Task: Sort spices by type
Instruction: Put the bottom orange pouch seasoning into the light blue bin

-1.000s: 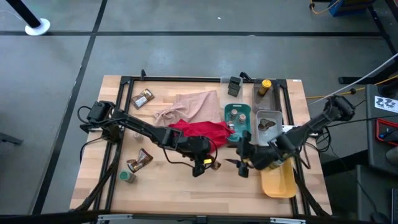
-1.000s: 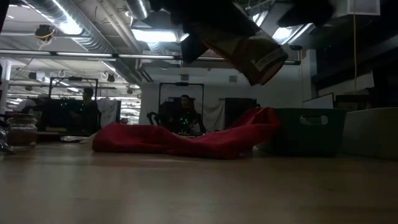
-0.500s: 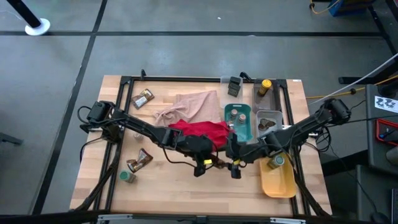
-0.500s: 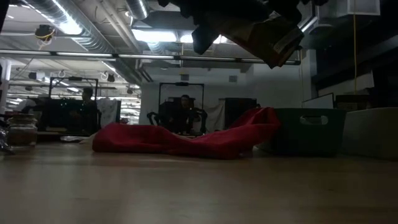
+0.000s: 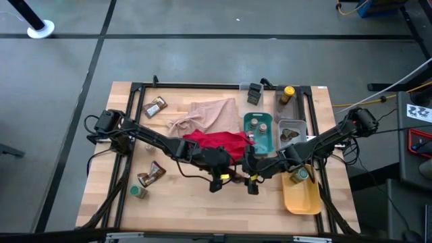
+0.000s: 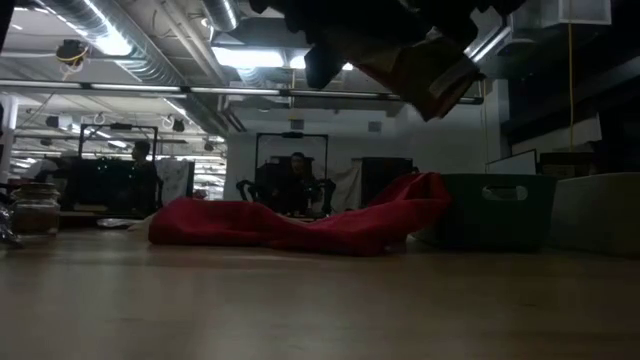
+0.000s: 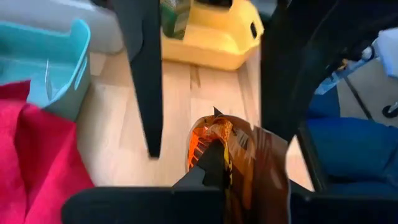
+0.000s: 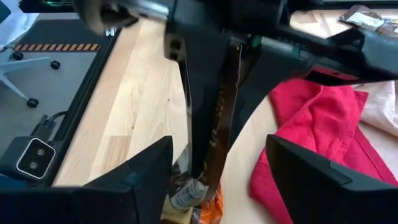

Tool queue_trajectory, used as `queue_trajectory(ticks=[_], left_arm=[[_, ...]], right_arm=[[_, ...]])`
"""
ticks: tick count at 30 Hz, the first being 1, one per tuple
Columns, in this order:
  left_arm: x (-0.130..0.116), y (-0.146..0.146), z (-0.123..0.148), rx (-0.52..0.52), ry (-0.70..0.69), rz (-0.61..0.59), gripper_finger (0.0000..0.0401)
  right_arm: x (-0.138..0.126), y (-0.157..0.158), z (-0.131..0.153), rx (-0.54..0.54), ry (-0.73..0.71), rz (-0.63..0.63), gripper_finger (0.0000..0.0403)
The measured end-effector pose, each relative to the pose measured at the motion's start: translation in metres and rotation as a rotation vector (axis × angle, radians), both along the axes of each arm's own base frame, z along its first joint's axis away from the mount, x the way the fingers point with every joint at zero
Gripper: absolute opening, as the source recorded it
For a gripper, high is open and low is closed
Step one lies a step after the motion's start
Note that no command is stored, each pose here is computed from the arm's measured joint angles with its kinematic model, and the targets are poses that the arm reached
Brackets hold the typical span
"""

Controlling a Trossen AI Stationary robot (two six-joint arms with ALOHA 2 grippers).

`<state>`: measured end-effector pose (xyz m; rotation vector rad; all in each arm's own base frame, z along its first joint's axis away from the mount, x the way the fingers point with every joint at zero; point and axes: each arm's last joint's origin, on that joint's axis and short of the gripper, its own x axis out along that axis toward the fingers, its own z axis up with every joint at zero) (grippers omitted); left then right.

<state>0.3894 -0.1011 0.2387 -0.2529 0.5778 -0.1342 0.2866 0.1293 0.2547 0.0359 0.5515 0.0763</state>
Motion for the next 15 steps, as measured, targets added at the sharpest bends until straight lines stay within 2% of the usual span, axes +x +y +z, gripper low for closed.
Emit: queue_trajectory(ticks=[9, 15], left_arm=[[-0.0034, -0.0053, -0.0031, 0.015, 0.034, -0.016, 0.0000], [-0.0039, -0.0075, -0.0028, 0.022, 0.030, -0.011, 0.0000]], right_arm=[[-0.0002, 0.0007, 0.0003, 0.012, 0.008, 0.021, 0.0249], [-0.0002, 0.0010, 0.0001, 0.017, 0.010, 0.029, 0.0195]])
